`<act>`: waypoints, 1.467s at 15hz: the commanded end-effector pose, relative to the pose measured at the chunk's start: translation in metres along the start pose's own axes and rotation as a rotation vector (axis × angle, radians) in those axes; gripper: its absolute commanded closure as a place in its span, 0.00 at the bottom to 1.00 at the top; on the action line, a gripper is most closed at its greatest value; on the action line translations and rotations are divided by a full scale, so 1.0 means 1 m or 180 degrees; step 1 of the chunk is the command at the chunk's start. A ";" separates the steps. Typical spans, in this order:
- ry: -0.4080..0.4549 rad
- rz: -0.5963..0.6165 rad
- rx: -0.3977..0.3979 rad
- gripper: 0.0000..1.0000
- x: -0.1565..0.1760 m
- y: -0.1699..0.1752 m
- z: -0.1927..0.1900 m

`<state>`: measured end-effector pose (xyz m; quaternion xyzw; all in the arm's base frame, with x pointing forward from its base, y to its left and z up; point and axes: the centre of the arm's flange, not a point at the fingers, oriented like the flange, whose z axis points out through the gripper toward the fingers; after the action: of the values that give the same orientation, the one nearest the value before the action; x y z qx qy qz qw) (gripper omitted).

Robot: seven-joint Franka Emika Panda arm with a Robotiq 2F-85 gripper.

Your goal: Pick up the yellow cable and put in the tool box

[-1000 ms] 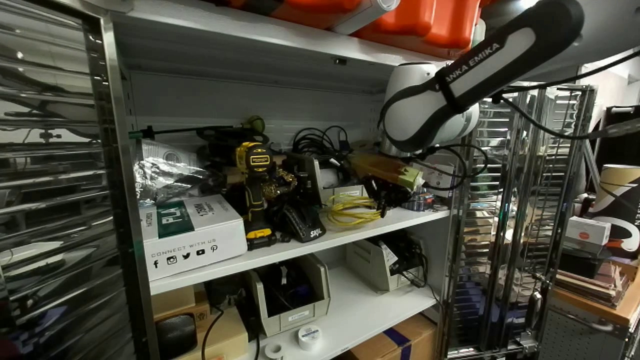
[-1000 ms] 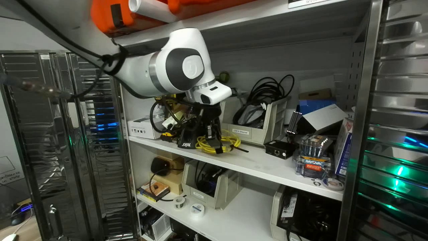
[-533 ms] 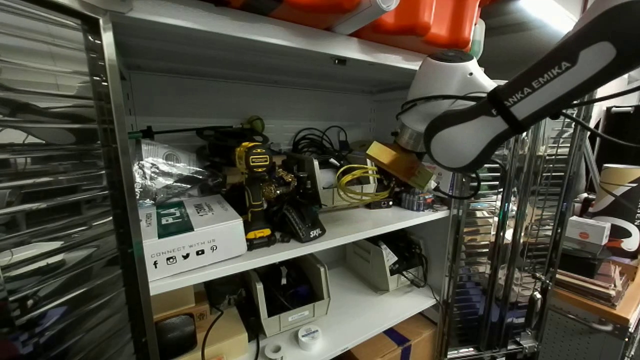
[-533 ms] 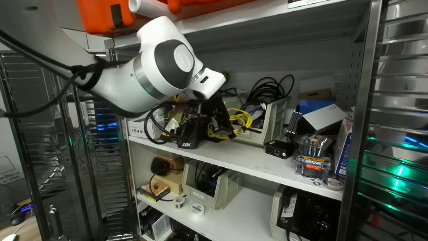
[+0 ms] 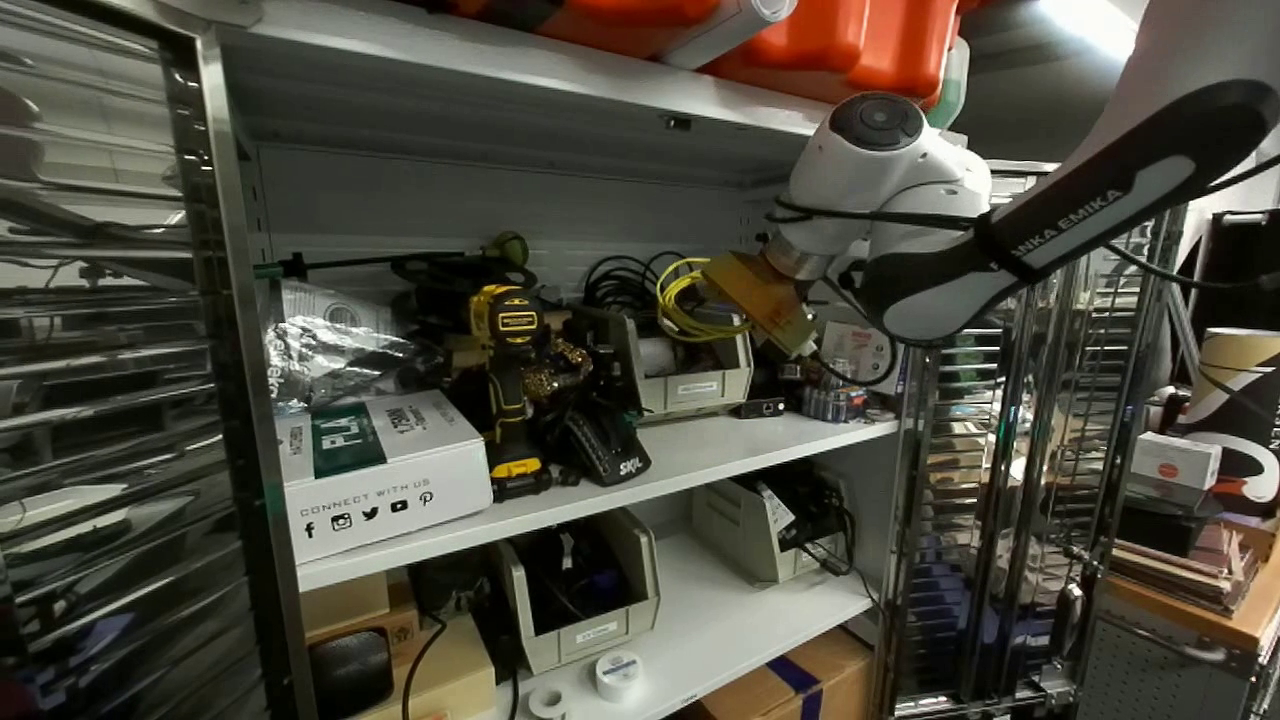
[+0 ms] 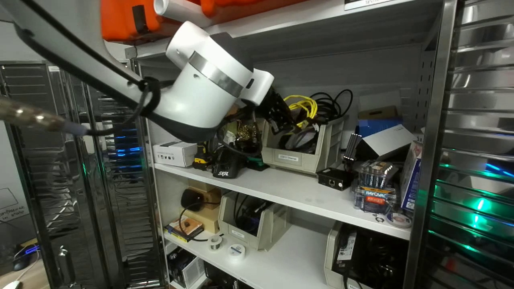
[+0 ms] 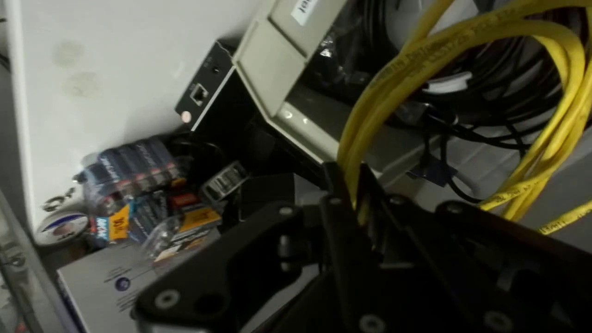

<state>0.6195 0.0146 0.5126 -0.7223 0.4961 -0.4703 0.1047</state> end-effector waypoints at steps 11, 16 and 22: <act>0.0491 -0.0400 0.0245 0.64 -0.055 -0.080 0.080; 0.0511 -0.0409 0.0329 0.27 -0.051 -0.081 0.047; 0.0054 -0.0413 0.0155 0.00 -0.048 -0.070 -0.005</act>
<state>0.6945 0.0895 0.5124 -0.7136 0.4368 -0.5404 0.0894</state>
